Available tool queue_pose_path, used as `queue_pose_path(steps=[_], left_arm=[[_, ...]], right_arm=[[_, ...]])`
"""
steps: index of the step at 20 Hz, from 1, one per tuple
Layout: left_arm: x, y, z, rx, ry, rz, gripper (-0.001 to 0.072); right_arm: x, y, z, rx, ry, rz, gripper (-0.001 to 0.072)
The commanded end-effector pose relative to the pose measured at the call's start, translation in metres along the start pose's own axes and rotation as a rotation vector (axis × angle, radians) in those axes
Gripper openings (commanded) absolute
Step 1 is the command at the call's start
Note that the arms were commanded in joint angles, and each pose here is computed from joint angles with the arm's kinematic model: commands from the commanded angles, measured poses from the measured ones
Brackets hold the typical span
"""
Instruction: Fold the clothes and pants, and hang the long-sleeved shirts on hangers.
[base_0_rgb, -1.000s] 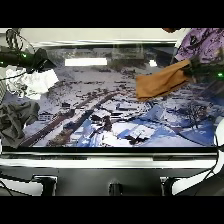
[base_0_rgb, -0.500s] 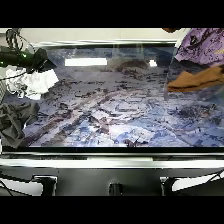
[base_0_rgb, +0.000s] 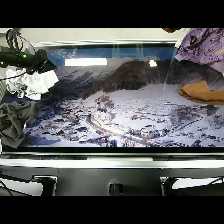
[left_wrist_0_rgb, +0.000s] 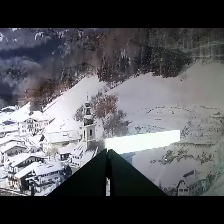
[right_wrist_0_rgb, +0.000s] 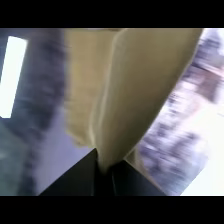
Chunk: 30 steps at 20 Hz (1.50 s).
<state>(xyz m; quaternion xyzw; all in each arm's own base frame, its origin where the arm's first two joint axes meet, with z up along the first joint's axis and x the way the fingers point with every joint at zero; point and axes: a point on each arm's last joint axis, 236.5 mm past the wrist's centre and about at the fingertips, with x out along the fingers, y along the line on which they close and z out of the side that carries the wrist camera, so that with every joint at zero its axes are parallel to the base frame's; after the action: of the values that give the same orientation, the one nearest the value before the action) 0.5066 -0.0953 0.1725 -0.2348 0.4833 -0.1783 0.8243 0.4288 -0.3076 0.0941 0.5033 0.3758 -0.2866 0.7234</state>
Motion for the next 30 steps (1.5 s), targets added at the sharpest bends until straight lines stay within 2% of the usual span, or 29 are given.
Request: queue_pose_path(steps=[1, 8, 12, 18, 30], left_arm=[[0.0, 0.0, -0.001, -0.01, 0.003, 0.001, 0.002], [0.0, 0.0, -0.002, -0.028, 0.01, 0.001, 0.002], [0.002, -0.004, -0.004, -0.021, 0.016, -0.003, 0.002], [0.006, -0.012, -0.008, -0.006, 0.027, -0.011, 0.002], [0.009, -0.017, -0.011, 0.002, 0.033, -0.016, 0.002]], right_arm=[[0.001, -0.06, -0.016, 0.031, 0.022, -0.164, 0.0025], [-0.008, -0.163, -0.07, 0.153, 0.021, -0.354, 0.0026], [-0.016, -0.206, -0.096, 0.116, 0.043, -0.487, 0.0027], [-0.018, -0.241, -0.124, 0.095, 0.101, -0.597, 0.0027], [-0.018, -0.275, -0.144, 0.019, 0.166, -0.702, 0.0028]])
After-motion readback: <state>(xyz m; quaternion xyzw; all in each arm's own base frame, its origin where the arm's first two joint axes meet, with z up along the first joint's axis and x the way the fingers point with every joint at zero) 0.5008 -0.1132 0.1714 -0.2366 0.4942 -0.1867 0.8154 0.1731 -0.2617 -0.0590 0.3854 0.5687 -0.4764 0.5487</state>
